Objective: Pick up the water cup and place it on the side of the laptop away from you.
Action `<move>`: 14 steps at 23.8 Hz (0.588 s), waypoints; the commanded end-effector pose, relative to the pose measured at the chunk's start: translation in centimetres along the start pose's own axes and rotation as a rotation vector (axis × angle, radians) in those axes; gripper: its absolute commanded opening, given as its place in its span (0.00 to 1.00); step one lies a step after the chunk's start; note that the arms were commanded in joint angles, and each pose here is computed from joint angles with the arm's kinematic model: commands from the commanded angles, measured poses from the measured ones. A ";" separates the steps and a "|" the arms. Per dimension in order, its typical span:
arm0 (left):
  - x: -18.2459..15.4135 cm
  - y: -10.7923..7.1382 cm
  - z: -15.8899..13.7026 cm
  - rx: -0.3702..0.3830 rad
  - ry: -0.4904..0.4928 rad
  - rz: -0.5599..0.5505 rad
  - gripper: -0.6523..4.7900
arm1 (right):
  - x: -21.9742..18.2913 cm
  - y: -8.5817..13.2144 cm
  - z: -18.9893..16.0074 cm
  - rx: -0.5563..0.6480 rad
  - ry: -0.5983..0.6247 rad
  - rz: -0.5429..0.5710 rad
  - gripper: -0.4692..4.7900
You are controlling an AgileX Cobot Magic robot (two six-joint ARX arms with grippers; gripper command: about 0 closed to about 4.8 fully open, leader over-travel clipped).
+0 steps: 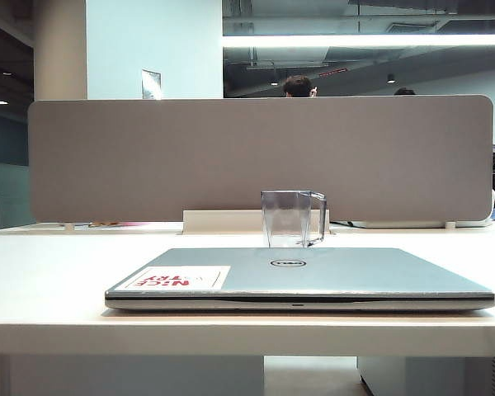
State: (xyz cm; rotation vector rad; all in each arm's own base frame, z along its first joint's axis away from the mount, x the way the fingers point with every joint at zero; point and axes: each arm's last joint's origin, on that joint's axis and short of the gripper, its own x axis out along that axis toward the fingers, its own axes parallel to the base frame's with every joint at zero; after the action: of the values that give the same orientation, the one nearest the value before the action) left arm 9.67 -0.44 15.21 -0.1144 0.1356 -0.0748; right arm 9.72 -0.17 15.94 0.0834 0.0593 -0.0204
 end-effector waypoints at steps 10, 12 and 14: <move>0.0 0.0 0.2 -0.002 -0.008 -0.006 0.11 | 0.0 -0.1 -0.3 -0.038 0.019 -0.026 0.07; 0.0 0.0 0.2 -0.002 -0.008 -0.006 0.11 | 0.0 -0.1 -0.3 -0.038 0.019 -0.027 0.07; 0.0 0.0 0.2 -0.002 -0.008 -0.005 0.11 | 0.0 -0.1 -0.3 -0.038 0.019 -0.027 0.07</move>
State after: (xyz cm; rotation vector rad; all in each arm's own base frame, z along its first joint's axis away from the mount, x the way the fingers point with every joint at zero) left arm 9.67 -0.44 15.21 -0.1140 0.1352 -0.0748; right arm 9.70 -0.25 15.65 0.0471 0.0892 -0.0452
